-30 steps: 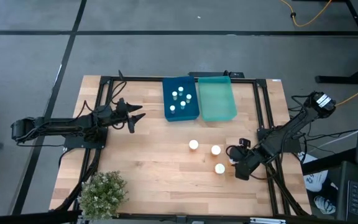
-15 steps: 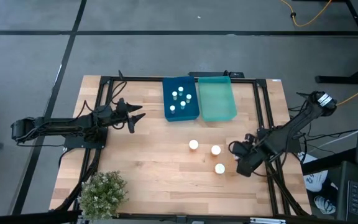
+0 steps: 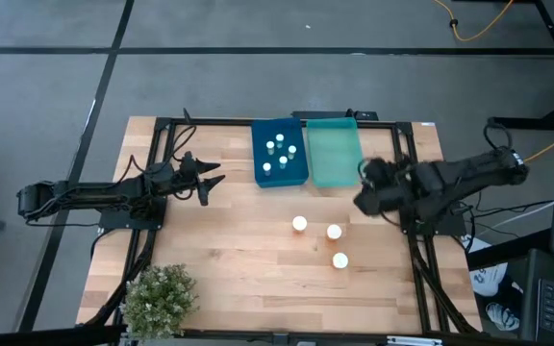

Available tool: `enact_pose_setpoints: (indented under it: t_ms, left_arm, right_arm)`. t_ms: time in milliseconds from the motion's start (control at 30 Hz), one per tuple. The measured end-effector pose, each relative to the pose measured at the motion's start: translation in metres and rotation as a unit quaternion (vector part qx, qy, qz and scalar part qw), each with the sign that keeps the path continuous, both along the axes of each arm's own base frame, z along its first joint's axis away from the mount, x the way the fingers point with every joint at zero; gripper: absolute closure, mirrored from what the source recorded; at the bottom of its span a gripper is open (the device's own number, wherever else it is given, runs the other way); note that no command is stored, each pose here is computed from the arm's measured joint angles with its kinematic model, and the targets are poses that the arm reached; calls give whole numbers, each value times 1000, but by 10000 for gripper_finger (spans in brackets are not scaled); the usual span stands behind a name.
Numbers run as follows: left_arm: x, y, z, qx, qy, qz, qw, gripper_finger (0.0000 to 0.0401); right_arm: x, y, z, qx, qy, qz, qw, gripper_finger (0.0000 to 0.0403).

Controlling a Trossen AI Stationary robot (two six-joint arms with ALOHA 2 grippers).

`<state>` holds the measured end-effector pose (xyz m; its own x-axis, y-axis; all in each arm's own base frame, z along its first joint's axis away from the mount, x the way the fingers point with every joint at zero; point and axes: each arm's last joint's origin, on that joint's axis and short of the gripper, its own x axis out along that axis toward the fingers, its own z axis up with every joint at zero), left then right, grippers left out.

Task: Pick and place medicine bottles into bin by pill shape (circle, oval)
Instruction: Put the orange pill bottle on the green bin

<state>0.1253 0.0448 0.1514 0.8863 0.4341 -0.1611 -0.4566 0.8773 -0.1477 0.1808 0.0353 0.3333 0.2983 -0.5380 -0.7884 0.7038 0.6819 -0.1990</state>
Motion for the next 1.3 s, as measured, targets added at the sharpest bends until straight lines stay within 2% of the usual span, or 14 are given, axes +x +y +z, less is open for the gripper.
enact_pose_setpoints:
  t_ms: [133, 300, 533, 667, 867, 1067, 1300]
  left_arm:
    - [0, 0, 0, 0, 0, 0, 1000, 193]
    - [0, 0, 0, 0, 0, 0, 1000, 193]
    - [0, 0, 0, 0, 0, 0, 1000, 193]
    - [0, 0, 0, 0, 1, 0, 1000, 193]
    - [0, 0, 0, 0, 1, 0, 1000, 193]
    - [0, 0, 0, 0, 1, 0, 1000, 193]
    - [0, 0, 0, 0, 1, 0, 1000, 193]
  right_arm:
    - [13, -32, 8, -6, -11, -18, 1000, 197]
    - [23, -77, 5, 25, 5, -39, 999, 197]
    - [40, -131, -8, 71, 7, -19, 997, 192]
    - [56, -154, -26, 89, 17, -7, 996, 194]
    - [86, -180, -66, 153, 35, 30, 987, 195]
    - [103, -203, -102, 163, 58, 20, 985, 196]
    - [106, -239, -123, 156, 21, -18, 987, 196]
